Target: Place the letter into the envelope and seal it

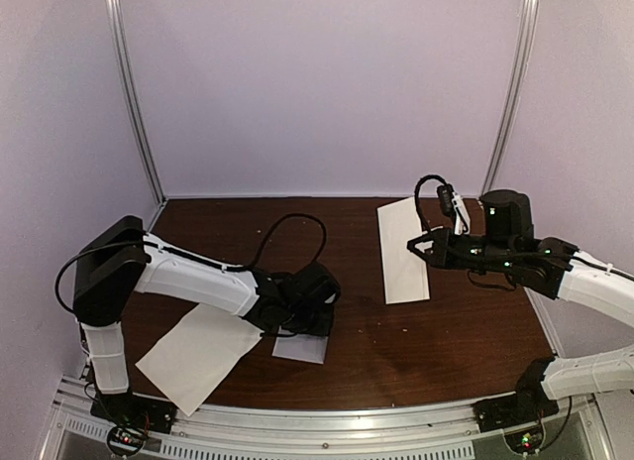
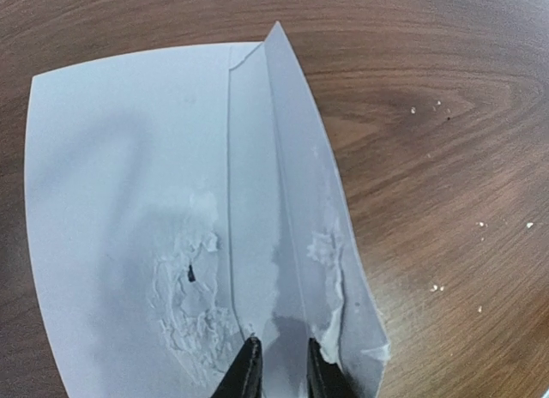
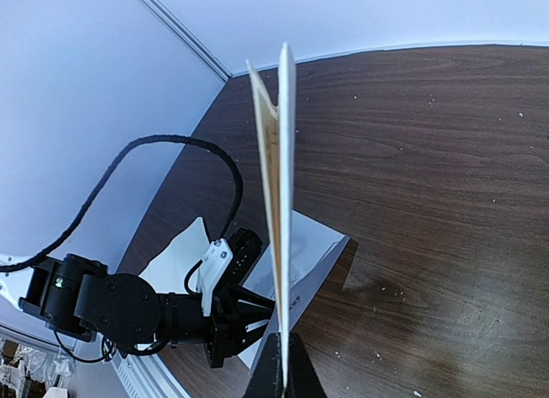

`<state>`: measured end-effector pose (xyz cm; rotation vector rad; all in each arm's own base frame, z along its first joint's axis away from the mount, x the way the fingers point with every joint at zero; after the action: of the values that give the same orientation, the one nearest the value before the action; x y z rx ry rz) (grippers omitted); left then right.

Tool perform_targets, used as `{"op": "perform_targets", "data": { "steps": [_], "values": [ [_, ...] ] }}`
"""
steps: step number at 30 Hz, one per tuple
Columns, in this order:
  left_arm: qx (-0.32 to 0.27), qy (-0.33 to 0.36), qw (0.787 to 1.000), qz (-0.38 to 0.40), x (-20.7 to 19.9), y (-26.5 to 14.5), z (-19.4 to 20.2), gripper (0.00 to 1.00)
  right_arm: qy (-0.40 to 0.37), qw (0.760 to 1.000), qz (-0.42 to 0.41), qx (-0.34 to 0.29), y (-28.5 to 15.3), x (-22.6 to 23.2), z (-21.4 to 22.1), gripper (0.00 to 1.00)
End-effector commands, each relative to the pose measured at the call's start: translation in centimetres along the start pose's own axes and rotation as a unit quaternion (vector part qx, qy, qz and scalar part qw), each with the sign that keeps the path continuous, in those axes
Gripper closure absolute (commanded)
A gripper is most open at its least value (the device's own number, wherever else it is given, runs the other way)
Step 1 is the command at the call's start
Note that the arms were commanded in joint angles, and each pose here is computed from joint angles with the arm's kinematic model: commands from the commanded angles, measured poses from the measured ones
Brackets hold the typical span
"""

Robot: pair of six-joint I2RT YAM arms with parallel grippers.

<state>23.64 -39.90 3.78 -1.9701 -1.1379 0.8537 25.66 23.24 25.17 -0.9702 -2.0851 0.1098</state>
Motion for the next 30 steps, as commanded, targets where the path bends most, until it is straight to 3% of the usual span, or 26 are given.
{"op": "perform_targets", "data": {
  "steps": [1, 30],
  "values": [
    [-0.016, 0.006, 0.999, 0.032, -1.8, 0.2, -1.0, 0.81, 0.002, 1.0, -0.003, -0.007, 0.0, 0.5, -0.5, 1.0],
    [-0.053, 0.018, 0.996, 0.073, -5.3, -0.1, -2.8, 0.87, 0.008, 1.0, -0.008, 0.007, 1.0, 0.6, 0.5, 1.0]
  ]
}}
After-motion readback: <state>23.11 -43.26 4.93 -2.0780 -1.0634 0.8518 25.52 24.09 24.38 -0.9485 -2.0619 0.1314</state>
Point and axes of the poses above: each gripper's point midway between its finger pads, its own y axis out along the fingers, its own x axis along the line the jaws close on, z = x × y, the point moved 1 cm from there along -y, back along the fingers, and after that the axes turned 6 degrees about y, right-handed, at the moved point
